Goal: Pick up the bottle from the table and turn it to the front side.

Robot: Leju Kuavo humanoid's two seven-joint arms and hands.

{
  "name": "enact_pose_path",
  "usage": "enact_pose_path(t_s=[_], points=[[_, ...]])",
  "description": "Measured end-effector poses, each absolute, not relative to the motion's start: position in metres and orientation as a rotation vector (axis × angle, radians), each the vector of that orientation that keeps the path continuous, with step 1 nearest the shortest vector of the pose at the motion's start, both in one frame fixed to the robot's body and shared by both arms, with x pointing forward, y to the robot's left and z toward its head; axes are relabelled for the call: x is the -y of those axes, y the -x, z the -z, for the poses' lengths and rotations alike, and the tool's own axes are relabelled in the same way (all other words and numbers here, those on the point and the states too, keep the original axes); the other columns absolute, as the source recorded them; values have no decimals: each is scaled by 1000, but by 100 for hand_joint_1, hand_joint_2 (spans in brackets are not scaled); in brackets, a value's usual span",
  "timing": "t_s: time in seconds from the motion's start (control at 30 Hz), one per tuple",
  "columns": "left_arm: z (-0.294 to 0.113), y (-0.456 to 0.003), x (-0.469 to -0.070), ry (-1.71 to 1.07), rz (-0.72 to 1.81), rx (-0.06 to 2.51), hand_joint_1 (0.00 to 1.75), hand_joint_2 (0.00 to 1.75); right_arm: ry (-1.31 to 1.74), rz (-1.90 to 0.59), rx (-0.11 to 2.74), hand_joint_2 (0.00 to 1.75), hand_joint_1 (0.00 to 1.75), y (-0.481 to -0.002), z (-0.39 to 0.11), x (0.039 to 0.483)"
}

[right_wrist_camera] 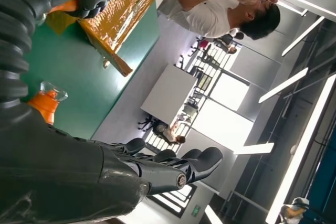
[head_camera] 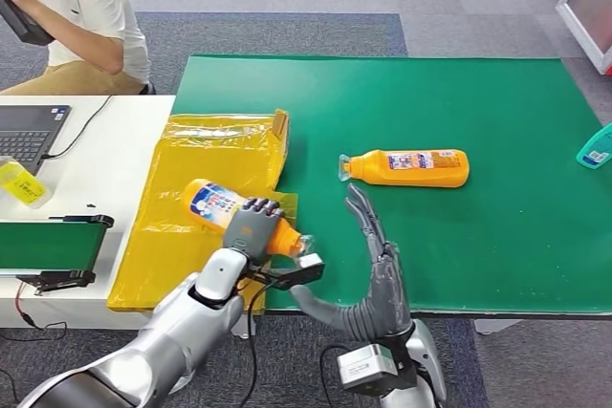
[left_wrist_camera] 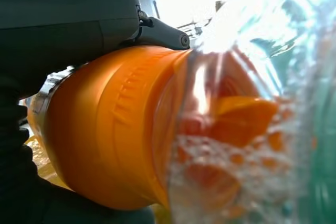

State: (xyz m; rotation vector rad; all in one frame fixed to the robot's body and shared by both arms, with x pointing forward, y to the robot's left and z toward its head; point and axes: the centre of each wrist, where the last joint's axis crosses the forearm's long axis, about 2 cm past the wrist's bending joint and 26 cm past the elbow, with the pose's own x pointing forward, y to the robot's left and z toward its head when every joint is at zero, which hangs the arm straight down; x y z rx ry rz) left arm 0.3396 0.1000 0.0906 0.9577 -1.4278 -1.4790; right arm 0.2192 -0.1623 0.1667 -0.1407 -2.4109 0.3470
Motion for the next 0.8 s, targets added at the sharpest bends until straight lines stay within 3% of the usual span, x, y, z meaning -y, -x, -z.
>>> enact_pose_path(t_s=[0.8], points=[[-102, -375, -164, -868, 1018, 1249, 175, 175, 29, -298, 2377, 175, 0, -204, -167, 164]])
